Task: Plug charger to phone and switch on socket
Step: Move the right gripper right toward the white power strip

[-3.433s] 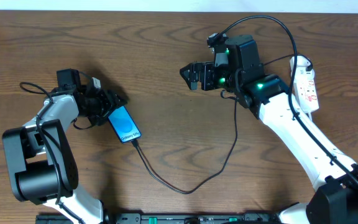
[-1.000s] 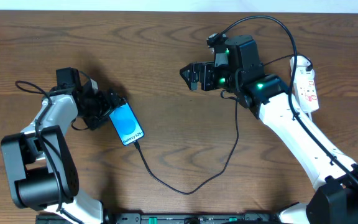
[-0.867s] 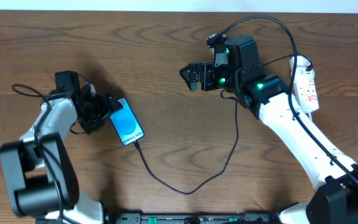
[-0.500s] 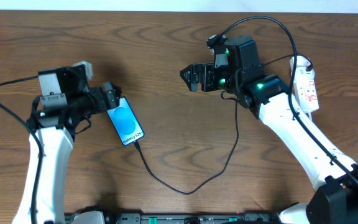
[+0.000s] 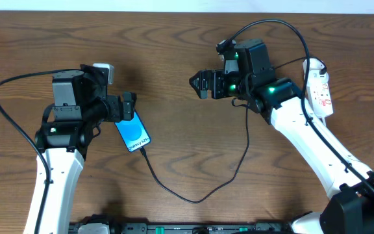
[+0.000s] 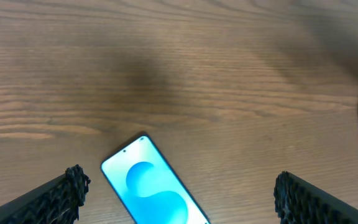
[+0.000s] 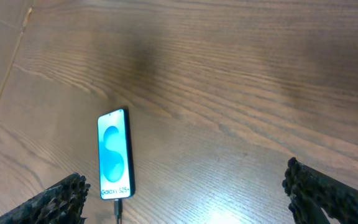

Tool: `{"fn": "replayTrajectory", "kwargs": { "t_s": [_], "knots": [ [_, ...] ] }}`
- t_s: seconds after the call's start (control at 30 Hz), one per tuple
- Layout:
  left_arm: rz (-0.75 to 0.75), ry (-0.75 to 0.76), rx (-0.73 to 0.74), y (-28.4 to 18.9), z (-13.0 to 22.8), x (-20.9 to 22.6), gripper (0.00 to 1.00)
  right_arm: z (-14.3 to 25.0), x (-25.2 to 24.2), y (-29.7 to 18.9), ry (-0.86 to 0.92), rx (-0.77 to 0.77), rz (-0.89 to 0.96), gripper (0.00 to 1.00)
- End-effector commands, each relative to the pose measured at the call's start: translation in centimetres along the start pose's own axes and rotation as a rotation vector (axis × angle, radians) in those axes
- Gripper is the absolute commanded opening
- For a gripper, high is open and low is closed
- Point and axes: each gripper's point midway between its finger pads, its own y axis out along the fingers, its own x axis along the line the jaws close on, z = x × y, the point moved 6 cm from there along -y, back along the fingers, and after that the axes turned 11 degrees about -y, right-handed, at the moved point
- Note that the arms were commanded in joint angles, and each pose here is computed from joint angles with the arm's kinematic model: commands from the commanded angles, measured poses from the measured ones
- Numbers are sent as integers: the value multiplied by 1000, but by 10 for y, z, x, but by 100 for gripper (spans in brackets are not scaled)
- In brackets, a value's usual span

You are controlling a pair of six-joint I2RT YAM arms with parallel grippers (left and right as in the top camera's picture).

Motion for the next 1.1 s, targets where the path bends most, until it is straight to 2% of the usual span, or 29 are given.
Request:
{"fn": "replayTrajectory", "kwargs": {
  "t_s": [0.0,0.47,0.8,0.93,1.07],
  "knots": [
    [-26,33,-36,-6,-10,-1,98,-4,6,-4,-3,-11,-11,99],
    [-27,32,-34,-6,-10,-1,98,-9,9,-15,12,14,-86,99],
    [-27,32,-34,-6,-10,0,98,-45,-7,-80,-34,30,-12,99],
    [-27,32,-33,-6,-9,0,98,-59,-30,-108,4,-10,44,99],
    [-27,32,-34,-6,-10,0,98,-57,-69,-132,74,-16,122,99]
  ]
}}
